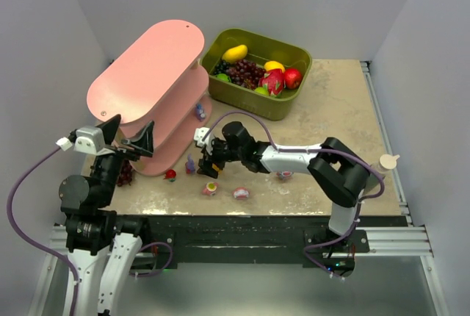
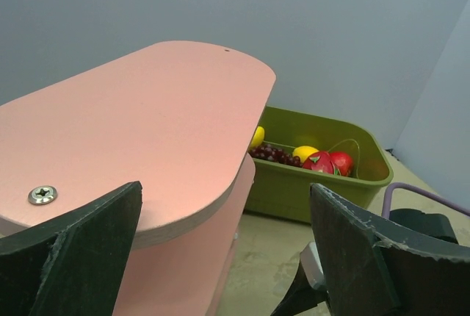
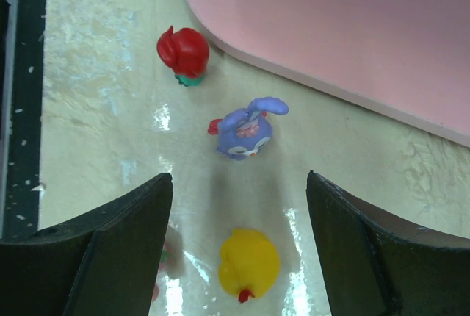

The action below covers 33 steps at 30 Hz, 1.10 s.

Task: Place and organize the plastic toys onto the shelf

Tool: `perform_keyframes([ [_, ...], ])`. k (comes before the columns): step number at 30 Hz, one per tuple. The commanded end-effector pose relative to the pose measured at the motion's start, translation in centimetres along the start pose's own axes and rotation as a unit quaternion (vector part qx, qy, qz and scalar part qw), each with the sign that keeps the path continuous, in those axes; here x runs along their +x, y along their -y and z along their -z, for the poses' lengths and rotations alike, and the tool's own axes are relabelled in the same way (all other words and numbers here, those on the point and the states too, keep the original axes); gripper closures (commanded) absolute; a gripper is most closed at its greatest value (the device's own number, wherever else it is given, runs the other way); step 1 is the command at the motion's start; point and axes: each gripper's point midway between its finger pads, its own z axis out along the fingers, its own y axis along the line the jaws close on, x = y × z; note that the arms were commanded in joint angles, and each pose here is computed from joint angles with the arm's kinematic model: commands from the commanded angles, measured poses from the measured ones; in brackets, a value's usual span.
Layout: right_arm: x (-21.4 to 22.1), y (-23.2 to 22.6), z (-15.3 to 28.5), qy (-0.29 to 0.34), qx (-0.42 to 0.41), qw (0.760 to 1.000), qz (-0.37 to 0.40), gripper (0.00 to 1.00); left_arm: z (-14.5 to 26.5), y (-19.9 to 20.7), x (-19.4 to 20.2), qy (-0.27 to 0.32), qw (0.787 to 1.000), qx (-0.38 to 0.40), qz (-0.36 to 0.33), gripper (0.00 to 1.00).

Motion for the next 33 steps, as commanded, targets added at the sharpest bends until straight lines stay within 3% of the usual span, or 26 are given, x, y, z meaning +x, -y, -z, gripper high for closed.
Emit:
perform_keyframes([
  [1, -2.9, 1.5, -0.6, 0.026, 0.011, 0.998, 0.055, 0.24, -0.3, 0.2, -0.6, 0.013, 1.0, 0.005, 0.003, 0.0],
  [24, -1.8, 1.8, -4.7, 0.025, -0.029, 0.998, 0.057, 0.27, -0.7, -0.1, -0.5, 0.01, 1.0, 0.0, 0.001, 0.0],
  [33, -1.4, 1.7, -5.5, 0.032, -0.034, 0.998, 0.039, 0.33, -0.8, -0.4, -0.2, 0.004, 1.0, -0.005, 0.001, 0.0],
])
